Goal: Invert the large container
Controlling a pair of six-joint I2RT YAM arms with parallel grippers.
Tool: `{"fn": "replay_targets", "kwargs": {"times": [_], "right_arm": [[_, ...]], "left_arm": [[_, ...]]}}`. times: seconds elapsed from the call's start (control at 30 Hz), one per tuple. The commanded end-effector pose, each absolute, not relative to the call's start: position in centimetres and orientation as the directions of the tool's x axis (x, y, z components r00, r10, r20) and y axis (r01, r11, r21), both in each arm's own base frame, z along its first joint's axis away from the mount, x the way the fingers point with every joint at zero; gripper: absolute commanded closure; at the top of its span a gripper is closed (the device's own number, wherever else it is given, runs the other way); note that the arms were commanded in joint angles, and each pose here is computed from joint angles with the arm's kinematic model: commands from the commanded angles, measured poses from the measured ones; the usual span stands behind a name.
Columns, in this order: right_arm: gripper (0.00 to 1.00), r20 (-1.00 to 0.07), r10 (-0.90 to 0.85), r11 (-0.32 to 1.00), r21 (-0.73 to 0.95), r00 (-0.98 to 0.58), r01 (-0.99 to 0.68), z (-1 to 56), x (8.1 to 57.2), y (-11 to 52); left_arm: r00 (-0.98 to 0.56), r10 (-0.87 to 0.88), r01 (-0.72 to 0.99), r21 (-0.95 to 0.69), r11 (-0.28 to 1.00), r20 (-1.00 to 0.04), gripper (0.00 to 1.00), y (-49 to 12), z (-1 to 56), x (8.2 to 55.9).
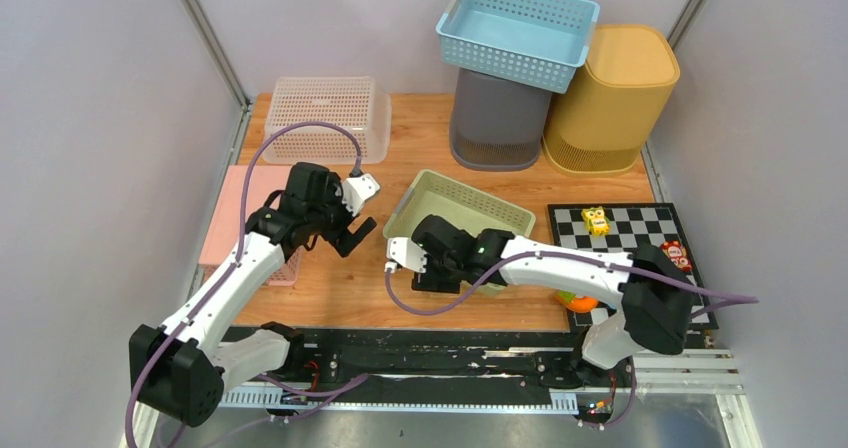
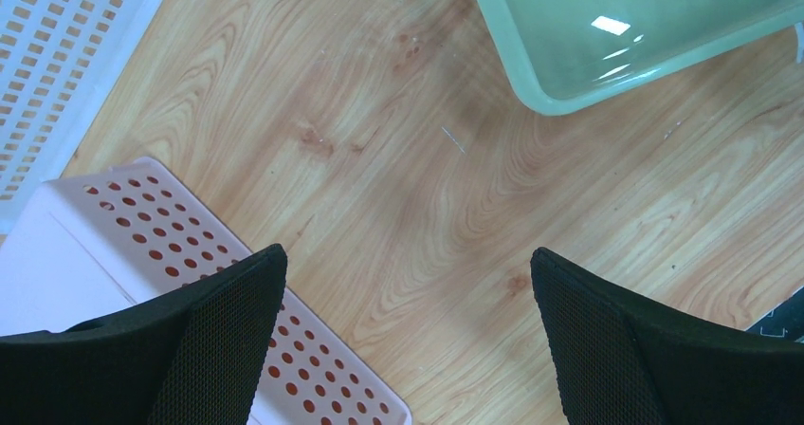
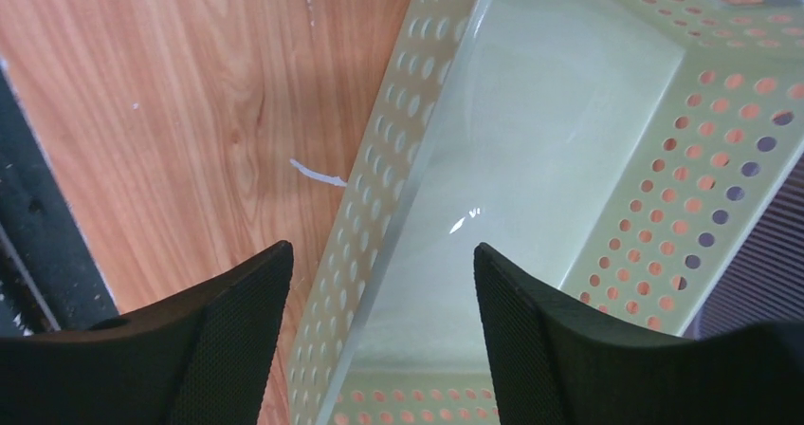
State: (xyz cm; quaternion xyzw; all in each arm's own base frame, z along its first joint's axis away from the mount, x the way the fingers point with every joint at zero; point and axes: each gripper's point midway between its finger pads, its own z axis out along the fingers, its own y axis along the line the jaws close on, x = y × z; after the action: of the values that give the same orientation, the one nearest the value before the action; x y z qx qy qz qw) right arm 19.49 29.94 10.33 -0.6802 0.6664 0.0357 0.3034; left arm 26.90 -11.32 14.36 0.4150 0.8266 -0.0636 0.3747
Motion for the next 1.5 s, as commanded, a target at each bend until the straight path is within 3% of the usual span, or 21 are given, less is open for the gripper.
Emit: {"fn": "replay_targets", "kwargs": {"times": [0.0,0.13,0.3,0.47,0.87,1.13,1.27,1.47], "right_arm": [[0.31,-0.405,-0.914,0.154,-0.418,0.032,-0.896,9.7,20.8,29.7],[0.45,-0.393,-0.919,0.177,-0.436,0.009,-0.882,9.6,21.4,29.6],[0.75,-0.387,-0.922,0.172,-0.412,0.001,-0.895,9.0,21.1,29.9],[0.96,-0.390,-0.921,0.168,-0.371,-0.011,-0.914,9.0,20.4,30.1],[0.98,-0.460,-0.887,0.164,-0.266,-0.024,-0.950,11.3,18.4,31.0],[0.98,-0.596,-0.802,0.100,-0.064,-0.042,-0.993,17.3,15.5,32.2],[0.98,-0.649,-0.755,0.062,0.072,-0.094,-0.995,20.3,13.8,32.4],[0.98,-0.688,-0.695,0.009,0.282,-0.209,-0.959,22.9,11.9,33.4]], "left_arm": [[-0.358,0.632,0.722,0.225,0.654,-0.687,0.00,-11.1,14.7,27.1],[-0.354,0.629,0.721,0.227,0.655,-0.692,0.00,-11.1,14.9,27.1],[-0.352,0.629,0.721,0.228,0.654,-0.693,0.00,-11.1,14.8,27.0],[-0.350,0.629,0.721,0.229,0.654,-0.695,0.00,-11.1,14.9,27.0],[-0.328,0.625,0.722,0.239,0.650,-0.708,0.00,-11.3,15.7,27.0],[-0.176,0.615,0.690,0.349,0.634,-0.769,0.00,-11.2,23.6,27.2],[-0.097,0.602,0.677,0.391,0.624,-0.792,0.00,-11.3,28.5,26.7],[-0.019,0.566,0.698,0.394,0.598,-0.824,0.00,-11.9,31.4,24.8]]}}
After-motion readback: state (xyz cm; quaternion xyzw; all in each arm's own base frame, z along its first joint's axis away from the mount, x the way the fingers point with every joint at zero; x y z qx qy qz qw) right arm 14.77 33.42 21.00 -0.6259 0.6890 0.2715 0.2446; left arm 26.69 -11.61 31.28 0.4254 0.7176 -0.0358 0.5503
